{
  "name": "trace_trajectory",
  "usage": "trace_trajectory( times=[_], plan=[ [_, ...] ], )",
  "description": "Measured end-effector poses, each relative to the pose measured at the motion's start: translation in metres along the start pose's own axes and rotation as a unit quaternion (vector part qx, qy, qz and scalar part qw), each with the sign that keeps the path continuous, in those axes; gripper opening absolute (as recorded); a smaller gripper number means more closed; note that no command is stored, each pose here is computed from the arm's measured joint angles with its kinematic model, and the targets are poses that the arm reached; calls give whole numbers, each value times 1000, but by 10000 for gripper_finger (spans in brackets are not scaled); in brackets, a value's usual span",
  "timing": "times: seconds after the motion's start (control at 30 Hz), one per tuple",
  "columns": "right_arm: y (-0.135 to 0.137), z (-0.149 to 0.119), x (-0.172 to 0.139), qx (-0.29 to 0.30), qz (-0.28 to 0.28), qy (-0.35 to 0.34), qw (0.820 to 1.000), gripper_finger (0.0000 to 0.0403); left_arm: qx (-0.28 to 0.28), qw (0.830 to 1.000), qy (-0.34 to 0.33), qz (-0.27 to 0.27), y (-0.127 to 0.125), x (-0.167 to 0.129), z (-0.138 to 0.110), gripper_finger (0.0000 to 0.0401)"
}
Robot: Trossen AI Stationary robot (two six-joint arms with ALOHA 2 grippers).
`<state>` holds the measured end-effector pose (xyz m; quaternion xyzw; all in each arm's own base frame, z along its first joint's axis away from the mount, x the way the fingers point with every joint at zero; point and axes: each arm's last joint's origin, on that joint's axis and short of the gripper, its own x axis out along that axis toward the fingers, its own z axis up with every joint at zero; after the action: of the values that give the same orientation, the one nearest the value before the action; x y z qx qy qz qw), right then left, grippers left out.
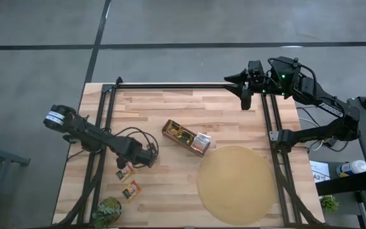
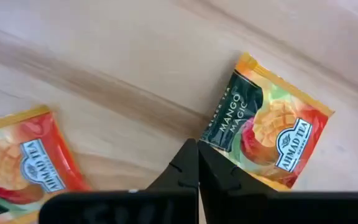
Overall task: Pick & Place Tea
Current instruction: Put the orange tea bag into the left section of the wooden organizer
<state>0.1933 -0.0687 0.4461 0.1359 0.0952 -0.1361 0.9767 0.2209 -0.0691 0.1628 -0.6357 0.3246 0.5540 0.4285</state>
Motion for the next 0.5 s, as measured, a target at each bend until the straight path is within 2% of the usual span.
trace_trajectory(
  times=[0.33,0.5],
  plan=[
    [0,0,0,0,0,0,1000,169,8,1000,1,-7,0,-4,0,0],
    [0,0,0,0,0,0,1000,169,26,998,-18,-45,-6,-11,-1,0]
  ],
)
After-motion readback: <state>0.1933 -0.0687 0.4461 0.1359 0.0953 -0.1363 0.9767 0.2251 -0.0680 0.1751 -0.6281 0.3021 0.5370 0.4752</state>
